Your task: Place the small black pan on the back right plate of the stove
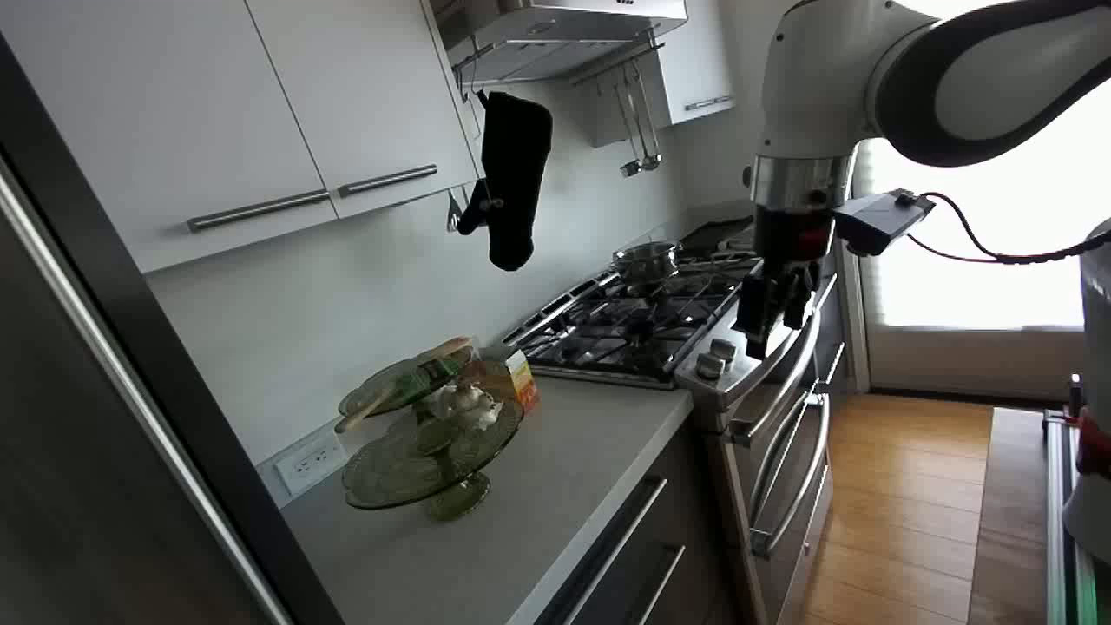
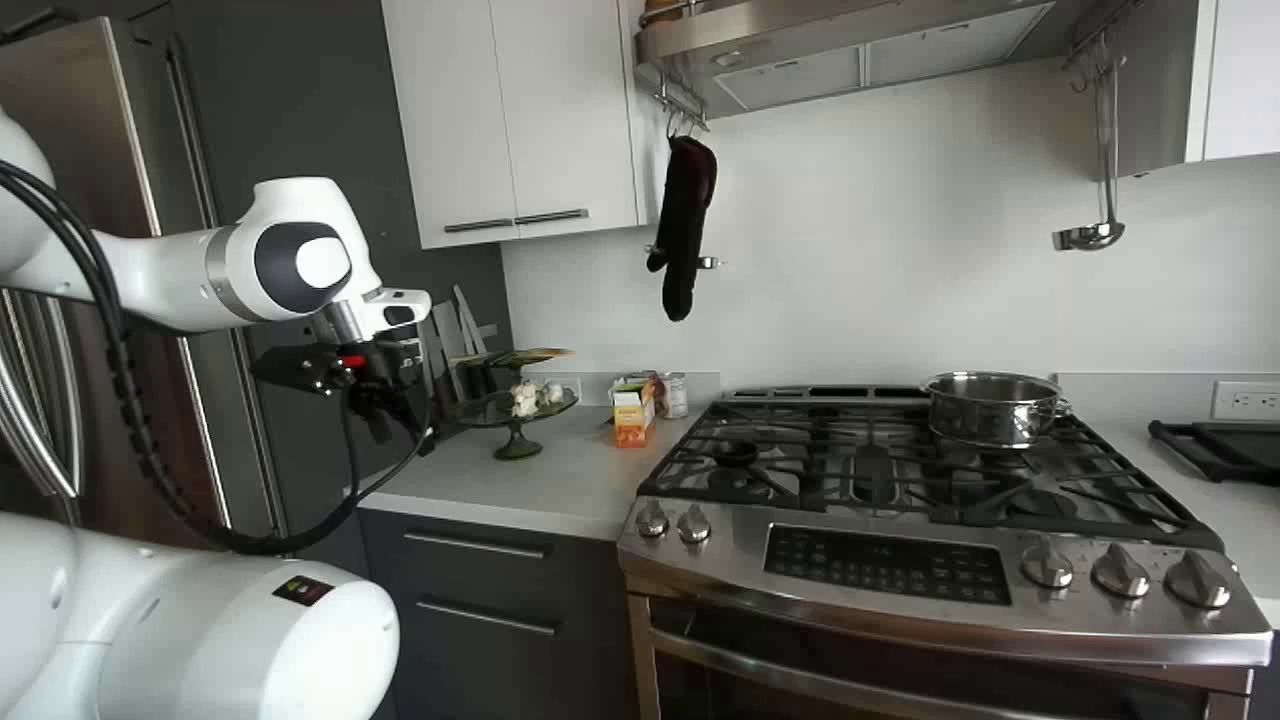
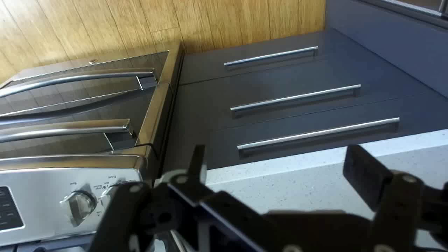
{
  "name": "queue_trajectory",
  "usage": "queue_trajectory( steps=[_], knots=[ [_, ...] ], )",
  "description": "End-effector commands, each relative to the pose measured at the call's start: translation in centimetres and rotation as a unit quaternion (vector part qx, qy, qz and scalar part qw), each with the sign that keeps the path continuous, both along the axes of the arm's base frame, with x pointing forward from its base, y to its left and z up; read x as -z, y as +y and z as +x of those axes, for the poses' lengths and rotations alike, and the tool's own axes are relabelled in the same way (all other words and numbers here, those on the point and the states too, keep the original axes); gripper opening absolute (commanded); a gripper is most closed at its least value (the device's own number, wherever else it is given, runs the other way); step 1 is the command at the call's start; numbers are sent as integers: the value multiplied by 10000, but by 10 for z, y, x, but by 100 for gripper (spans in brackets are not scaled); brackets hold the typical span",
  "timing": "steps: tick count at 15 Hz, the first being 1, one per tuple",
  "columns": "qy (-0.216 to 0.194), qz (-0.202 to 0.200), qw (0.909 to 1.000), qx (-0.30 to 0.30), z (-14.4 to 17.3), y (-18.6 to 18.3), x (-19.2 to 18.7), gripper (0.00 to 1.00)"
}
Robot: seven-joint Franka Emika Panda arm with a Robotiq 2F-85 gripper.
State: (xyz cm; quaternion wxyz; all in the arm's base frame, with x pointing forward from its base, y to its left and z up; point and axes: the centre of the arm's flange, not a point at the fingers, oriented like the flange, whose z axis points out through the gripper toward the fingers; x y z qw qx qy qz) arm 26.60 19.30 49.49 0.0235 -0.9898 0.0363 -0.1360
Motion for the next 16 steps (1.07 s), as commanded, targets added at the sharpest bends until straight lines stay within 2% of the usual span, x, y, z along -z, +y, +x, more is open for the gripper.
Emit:
queue_trajectory(
  steps=[1, 14, 16],
  knots=[
    [3, -1, 10000, 1, 0, 0, 0, 100],
    [8, -3, 10000, 2, 0, 0, 1, 100],
    [101, 182, 9982, 567, 20, -3, -2, 100]
  ],
)
